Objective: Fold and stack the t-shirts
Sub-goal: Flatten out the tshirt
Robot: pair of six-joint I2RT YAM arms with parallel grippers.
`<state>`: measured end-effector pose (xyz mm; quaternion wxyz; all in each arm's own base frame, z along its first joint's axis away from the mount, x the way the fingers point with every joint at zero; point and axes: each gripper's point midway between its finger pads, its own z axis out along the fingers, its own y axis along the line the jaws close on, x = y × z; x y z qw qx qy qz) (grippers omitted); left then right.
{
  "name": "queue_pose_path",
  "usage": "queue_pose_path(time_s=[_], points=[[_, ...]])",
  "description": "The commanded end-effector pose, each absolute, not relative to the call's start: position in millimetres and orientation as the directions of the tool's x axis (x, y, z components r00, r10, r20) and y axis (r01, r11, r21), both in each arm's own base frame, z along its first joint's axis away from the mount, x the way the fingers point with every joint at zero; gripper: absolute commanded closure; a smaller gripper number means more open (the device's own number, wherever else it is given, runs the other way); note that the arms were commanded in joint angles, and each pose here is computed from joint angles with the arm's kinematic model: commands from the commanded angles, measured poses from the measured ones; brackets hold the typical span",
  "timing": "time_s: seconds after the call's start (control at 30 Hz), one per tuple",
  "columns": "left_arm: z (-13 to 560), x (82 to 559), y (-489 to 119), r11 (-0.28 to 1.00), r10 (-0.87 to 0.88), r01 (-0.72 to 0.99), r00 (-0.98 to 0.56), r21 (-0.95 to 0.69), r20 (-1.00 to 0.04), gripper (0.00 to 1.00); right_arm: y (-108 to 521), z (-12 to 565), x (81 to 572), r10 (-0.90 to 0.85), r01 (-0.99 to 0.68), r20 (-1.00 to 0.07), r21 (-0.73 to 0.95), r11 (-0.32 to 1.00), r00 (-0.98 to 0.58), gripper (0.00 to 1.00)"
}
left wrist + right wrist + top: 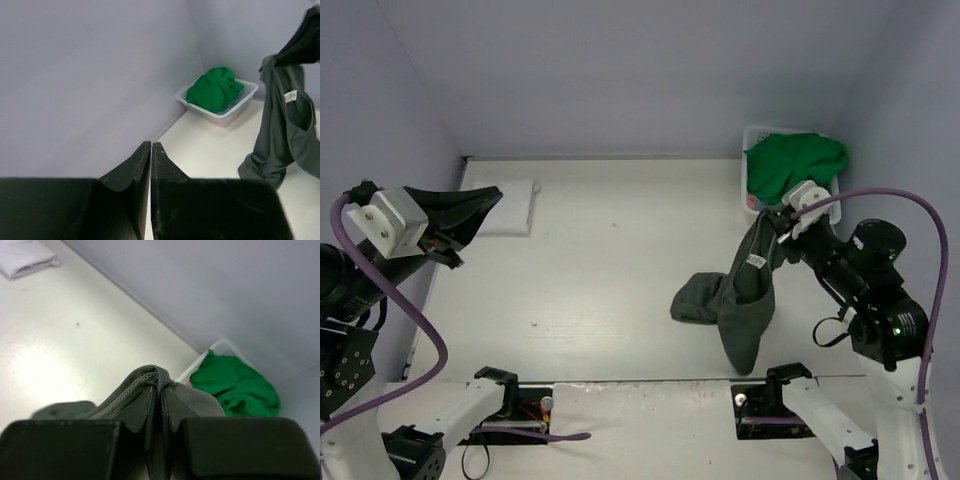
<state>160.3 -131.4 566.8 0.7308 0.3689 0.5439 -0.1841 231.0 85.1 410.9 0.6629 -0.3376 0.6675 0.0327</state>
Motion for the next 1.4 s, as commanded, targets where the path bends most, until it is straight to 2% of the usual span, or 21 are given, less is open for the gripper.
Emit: queue_pose_path(time_s=[0.0,0.1,0.17,0.2,0.33,0.4,0.43,0.6,0.9,1.1,1.37], points=[[543,181,-145,0.625,0.095,0.742,0.235,0.242,-0.967,1.00,95,377,253,-0.387,-0.548,-0.922,-0.333,0.767,0.019,1.00],[510,192,-157,0.587,0.053,0.799,0.127,0.134,-0.991,1.00,99,364,261,-0.383,-0.567,-0.924,-0.302,0.766,-0.025,1.00],[482,203,-165,0.570,0.009,0.821,0.028,0.028,-1.000,0.84,100,364,265,-0.381,-0.569,-0.924,-0.294,0.768,-0.038,1.00],[474,205,-168,0.555,0.000,0.832,0.005,0.004,-1.000,0.68,97,367,268,-0.382,-0.553,-0.923,-0.298,0.778,-0.040,1.00],[437,225,-178,0.542,-0.039,0.834,-0.098,-0.104,-0.994,0.44,91,381,280,-0.385,-0.508,-0.922,-0.312,0.803,-0.042,1.00],[416,232,-182,0.532,-0.038,0.835,-0.145,-0.142,-0.989,0.40,88,387,287,-0.383,-0.488,-0.922,-0.313,0.815,-0.048,1.00],[417,236,-185,0.526,-0.058,0.836,-0.146,-0.154,-0.988,0.34,87,400,288,-0.374,-0.474,-0.927,-0.315,0.822,-0.032,1.00],[404,245,-196,0.489,-0.085,0.847,-0.190,-0.207,-0.978,0.31,88,429,301,-0.336,-0.444,-0.942,-0.295,0.846,-0.015,1.00],[402,258,-231,0.375,-0.046,0.899,-0.225,-0.225,-0.973,0.27,110,461,300,-0.220,-0.517,-0.975,-0.195,0.834,0.013,1.00],[368,274,-268,0.305,0.102,0.922,-0.281,-0.239,-0.954,0.26,113,470,301,-0.204,-0.524,-0.979,-0.186,0.831,0.023,1.00],[329,284,-309,0.274,0.273,0.948,-0.240,-0.164,-0.932,0.25,112,476,313,-0.208,-0.505,-0.978,-0.189,0.842,0.018,1.00]])
